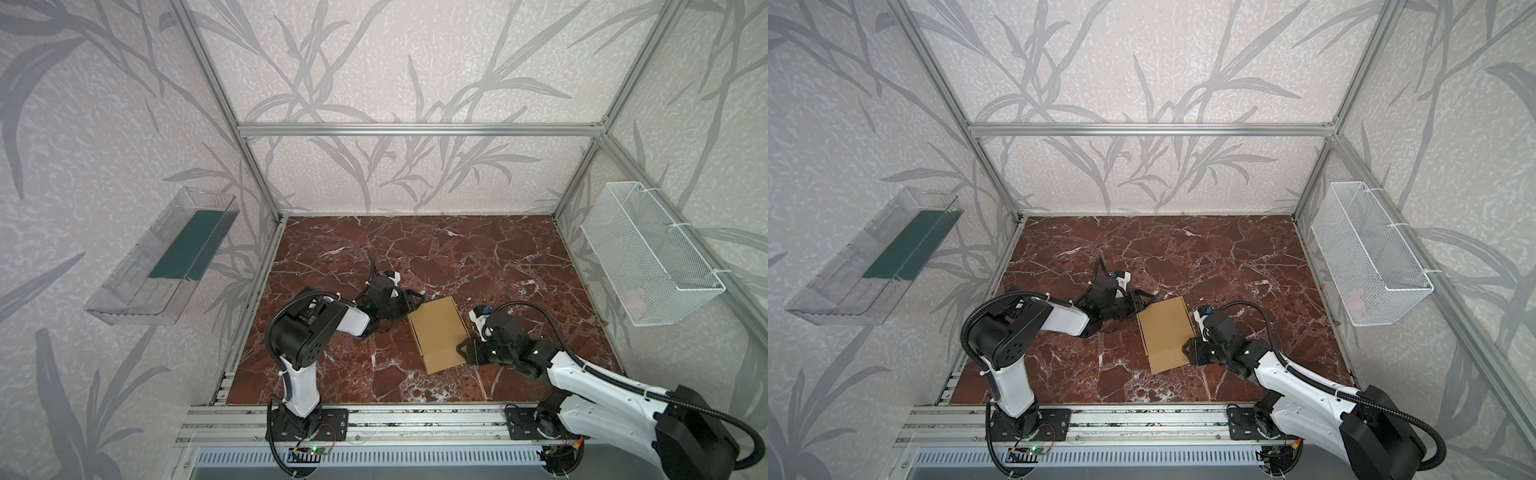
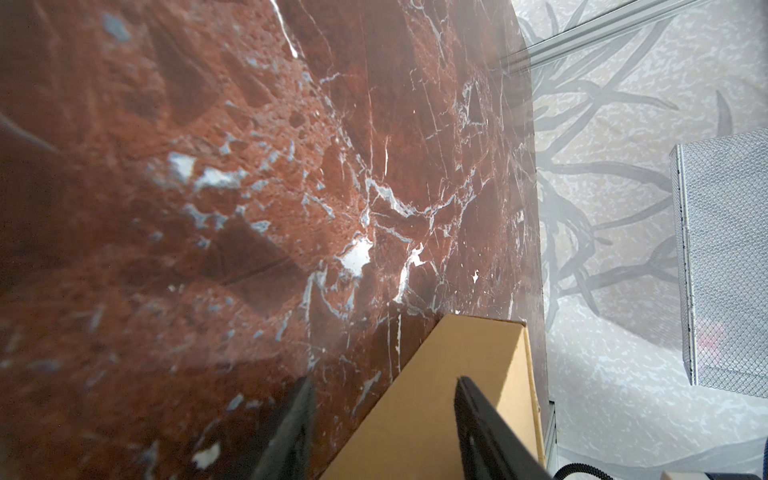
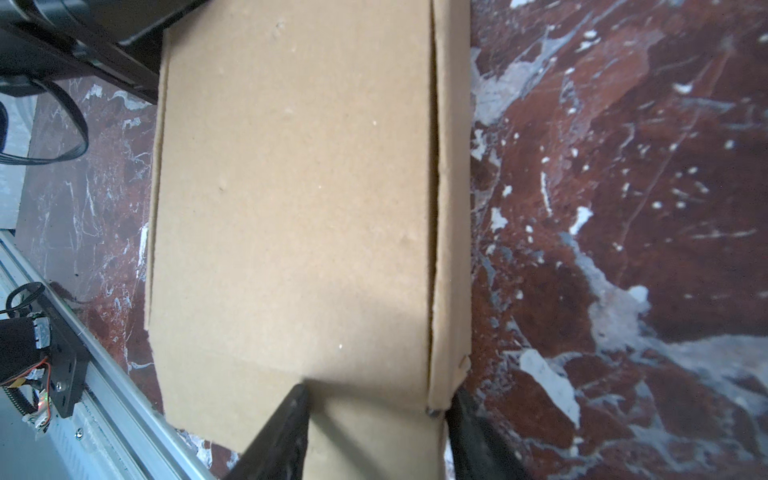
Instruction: Fold the paper box
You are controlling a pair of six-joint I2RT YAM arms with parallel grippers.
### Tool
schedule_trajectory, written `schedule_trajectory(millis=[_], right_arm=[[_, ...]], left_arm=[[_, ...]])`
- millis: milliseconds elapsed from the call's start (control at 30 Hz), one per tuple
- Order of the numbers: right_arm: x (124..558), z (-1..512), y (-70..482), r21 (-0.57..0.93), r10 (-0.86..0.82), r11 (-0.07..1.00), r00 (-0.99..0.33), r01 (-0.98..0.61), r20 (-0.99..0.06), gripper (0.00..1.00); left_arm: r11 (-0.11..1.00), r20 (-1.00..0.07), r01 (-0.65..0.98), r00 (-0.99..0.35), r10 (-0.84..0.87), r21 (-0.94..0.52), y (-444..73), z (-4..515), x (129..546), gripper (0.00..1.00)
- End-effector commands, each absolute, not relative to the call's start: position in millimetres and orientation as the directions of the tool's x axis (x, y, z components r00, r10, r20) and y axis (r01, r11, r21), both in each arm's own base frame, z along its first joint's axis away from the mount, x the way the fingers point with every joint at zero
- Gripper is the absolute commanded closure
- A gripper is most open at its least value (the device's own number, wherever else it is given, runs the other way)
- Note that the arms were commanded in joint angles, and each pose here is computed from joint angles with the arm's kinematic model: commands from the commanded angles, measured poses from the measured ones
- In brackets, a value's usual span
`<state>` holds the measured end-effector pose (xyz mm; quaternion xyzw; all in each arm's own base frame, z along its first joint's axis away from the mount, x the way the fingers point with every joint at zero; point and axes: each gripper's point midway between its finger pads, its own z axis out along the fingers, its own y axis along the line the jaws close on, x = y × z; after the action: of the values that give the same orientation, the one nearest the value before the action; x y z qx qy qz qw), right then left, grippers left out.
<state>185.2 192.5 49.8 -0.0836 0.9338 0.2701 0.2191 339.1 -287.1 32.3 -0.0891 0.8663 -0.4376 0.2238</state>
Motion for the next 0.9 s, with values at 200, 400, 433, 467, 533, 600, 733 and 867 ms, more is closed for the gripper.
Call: schedule_trajectory(millis=[200, 400, 433, 467, 533, 600, 733, 867], right_arm=[[187.2, 38.5, 186.5, 0.436, -0.041, 0.86, -0.89, -0.263, -0.455, 0.5], [189.6, 40.3, 182.9, 0.404, -0.061, 0.873, -0.882, -0.275, -0.468, 0.5], [189.9, 40.9, 183.2, 0.403, -0.062, 0.872, -0.88, -0.278, -0.471, 0.5], [190.3, 40.8, 183.2, 0.403, -0.062, 0.872, -0.879, -0.278, -0.472, 0.5], [191.5, 40.7, 182.7, 0.397, -0.063, 0.874, -0.877, -0.279, -0.476, 0.52], [192.3, 40.6, 182.4, 0.393, -0.065, 0.876, -0.875, -0.28, -0.48, 0.55], [193.4, 41.3, 181.9, 0.388, -0.064, 0.878, -0.873, -0.279, -0.484, 0.56], [191.5, 40.4, 179.3, 0.38, -0.068, 0.883, -0.877, -0.275, -0.476, 0.53]], left_arm=[[0.706, -0.095, -0.154, -0.949, -0.301, -0.691, -267.0, -44.1, 280.0, 0.42], [0.708, -0.09, -0.157, -0.95, -0.299, -0.688, -265.9, -47.0, 277.6, 0.42], [0.707, -0.09, -0.157, -0.95, -0.3, -0.689, -265.9, -47.5, 277.8, 0.42], [0.705, -0.087, -0.159, -0.95, -0.3, -0.692, -267.0, -47.6, 277.2, 0.42], [0.7, -0.085, -0.159, -0.95, -0.3, -0.696, -268.0, -47.5, 277.1, 0.41], [0.698, -0.081, -0.16, -0.951, -0.299, -0.698, -268.8, -49.0, 276.1, 0.39], [0.698, -0.079, -0.16, -0.951, -0.298, -0.698, -269.2, -49.9, 275.2, 0.39], [0.698, -0.079, -0.16, -0.952, -0.297, -0.698, -269.0, -49.0, 275.1, 0.38]])
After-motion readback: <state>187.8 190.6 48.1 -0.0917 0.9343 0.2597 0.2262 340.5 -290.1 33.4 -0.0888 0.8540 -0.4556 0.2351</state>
